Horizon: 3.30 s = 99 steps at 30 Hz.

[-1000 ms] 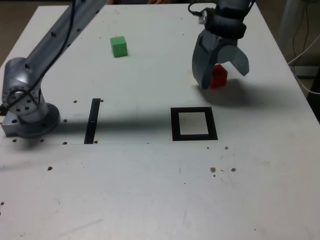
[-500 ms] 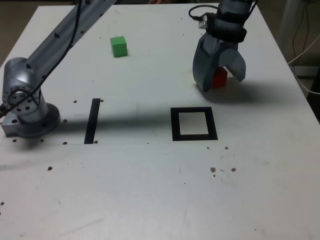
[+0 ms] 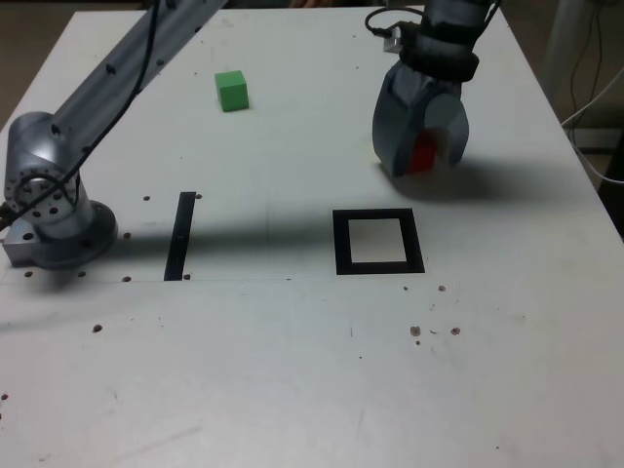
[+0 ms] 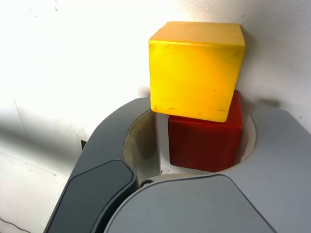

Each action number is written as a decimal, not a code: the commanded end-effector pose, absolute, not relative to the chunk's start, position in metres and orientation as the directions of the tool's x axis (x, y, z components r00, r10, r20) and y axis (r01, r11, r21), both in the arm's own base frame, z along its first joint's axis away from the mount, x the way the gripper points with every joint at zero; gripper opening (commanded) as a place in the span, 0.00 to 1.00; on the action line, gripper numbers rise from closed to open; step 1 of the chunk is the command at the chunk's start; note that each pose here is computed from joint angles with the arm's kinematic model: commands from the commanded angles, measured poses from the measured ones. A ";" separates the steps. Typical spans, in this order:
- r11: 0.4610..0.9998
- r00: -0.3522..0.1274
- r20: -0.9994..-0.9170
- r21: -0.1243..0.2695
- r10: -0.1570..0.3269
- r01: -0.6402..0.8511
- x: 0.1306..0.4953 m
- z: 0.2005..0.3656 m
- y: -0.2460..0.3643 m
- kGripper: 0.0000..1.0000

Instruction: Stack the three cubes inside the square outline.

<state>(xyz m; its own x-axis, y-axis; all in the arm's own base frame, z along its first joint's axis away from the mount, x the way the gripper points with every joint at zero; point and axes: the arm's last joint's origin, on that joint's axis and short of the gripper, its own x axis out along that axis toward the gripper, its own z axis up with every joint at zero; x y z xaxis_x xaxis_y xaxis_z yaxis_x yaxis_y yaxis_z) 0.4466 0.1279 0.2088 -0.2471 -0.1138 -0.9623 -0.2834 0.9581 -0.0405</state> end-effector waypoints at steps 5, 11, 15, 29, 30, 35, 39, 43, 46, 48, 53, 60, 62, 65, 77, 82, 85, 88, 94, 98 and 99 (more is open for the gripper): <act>0.960 -0.250 -0.962 -0.040 -0.112 -0.275 0.448 0.209 0.125 0.33; 0.963 -0.251 -0.962 -0.039 -0.108 -0.266 0.448 0.211 0.120 0.33; 0.966 -0.250 -0.963 -0.035 -0.101 -0.255 0.447 0.216 0.116 0.33; 0.983 -0.239 -0.969 -0.020 -0.064 -0.184 0.418 0.261 0.081 0.33; 0.984 -0.242 -0.968 -0.020 -0.063 -0.176 0.415 0.264 0.077 0.33; 0.992 -0.263 -0.963 -0.021 -0.055 -0.128 0.396 0.273 0.057 0.33; 0.996 -0.276 -0.960 -0.031 -0.054 -0.085 0.381 0.276 0.037 0.33; 0.997 -0.278 -0.959 -0.052 -0.063 -0.050 0.368 0.274 0.018 0.33; 0.997 -0.275 -0.959 -0.066 -0.071 -0.025 0.361 0.271 0.005 0.33; 0.997 -0.274 -0.959 -0.074 -0.074 -0.010 0.358 0.269 -0.002 0.33; 0.996 -0.261 -0.962 -0.085 -0.076 0.021 0.356 0.262 -0.018 0.33; 0.996 -0.247 -0.966 -0.085 -0.074 0.031 0.364 0.254 -0.025 0.33; 0.996 -0.247 -0.966 -0.085 -0.075 0.032 0.369 0.250 -0.026 0.33; 0.996 -0.248 -0.966 -0.086 -0.075 0.031 0.376 0.244 -0.026 0.33; 0.996 -0.273 -0.959 -0.083 -0.075 0.019 0.392 0.222 -0.021 0.33; 0.996 -0.286 -0.955 -0.082 -0.075 0.014 0.394 0.215 -0.019 0.33; 0.997 -0.288 -0.955 -0.082 -0.075 0.013 0.394 0.214 -0.018 0.33; 0.996 -0.286 -0.955 -0.083 -0.075 0.015 0.395 0.212 -0.017 0.40; 0.995 -0.277 -0.957 -0.093 -0.082 0.028 0.395 0.207 -0.015 0.91; 0.995 -0.281 -0.956 -0.097 -0.086 0.024 0.394 0.206 -0.014 0.99; 0.995 -0.281 -0.956 -0.097 -0.087 0.023 0.394 0.205 -0.014 0.99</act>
<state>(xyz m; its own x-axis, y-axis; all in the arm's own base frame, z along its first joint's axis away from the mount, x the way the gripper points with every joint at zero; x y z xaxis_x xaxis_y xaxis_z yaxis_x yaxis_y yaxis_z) 0.3937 -0.0150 0.2072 -0.2777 -0.0837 -0.9570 0.0260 0.9952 -0.0946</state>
